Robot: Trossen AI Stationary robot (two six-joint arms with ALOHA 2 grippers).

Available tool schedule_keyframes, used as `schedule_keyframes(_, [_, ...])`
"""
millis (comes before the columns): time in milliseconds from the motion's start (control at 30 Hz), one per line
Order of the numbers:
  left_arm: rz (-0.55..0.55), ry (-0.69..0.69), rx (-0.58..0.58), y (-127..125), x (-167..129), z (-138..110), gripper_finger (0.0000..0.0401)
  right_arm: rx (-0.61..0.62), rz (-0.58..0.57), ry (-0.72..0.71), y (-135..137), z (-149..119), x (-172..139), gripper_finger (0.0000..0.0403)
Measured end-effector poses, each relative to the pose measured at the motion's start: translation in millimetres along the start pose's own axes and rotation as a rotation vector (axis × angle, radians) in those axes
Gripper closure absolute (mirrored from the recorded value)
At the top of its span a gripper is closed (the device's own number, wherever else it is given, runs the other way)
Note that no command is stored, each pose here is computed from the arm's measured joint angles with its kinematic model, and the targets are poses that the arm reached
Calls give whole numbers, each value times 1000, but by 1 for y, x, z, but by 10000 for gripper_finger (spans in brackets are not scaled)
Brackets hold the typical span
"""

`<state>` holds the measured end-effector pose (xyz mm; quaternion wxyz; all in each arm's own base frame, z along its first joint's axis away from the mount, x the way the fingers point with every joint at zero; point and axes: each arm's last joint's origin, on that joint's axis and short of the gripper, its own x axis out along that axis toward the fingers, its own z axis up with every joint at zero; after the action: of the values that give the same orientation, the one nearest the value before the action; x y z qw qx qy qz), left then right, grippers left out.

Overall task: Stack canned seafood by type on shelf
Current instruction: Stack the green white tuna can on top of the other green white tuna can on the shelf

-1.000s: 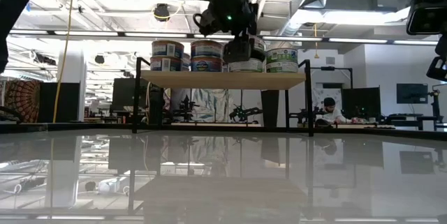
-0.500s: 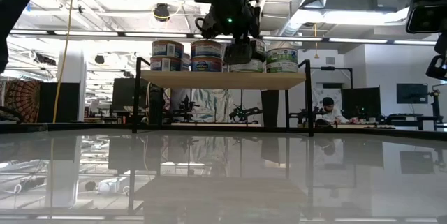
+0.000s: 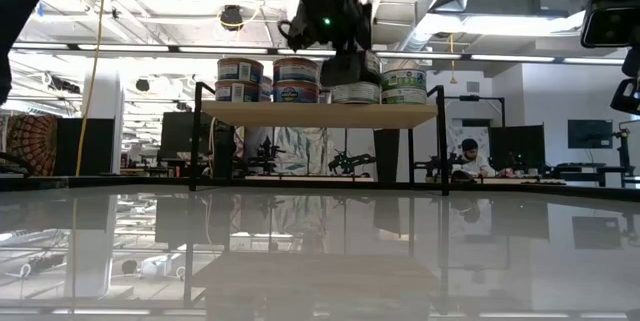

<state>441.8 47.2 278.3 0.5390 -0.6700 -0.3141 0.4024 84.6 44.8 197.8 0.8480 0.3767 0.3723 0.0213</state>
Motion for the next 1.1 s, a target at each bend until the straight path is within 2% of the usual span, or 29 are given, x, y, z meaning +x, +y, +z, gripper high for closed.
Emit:
schedule_keyframes(100, [-2, -16, 91, -7, -3, 4, 156, 1, 3, -4, 0, 0, 0, 377])
schedule_keyframes(233, [-3, -15, 78, -12, -5, 6, 156, 3, 4, -4, 0, 0, 0, 377])
schedule_keyframes(467, [67, 40, 185, -10, -9, 9, 156, 3, 4, -5, 0, 0, 0, 377])
schedule_keyframes(633, [118, 78, 161, -6, -9, 10, 156, 8, 0, -13, 0, 1, 0, 377])
schedule_keyframes(867, [120, 99, 86, -9, -2, 13, 156, 10, 6, -25, 1, 1, 0, 377])
schedule_keyframes(1100, [118, 143, 121, -10, -2, 11, 156, 12, 31, -40, 4, 3, 0, 377])
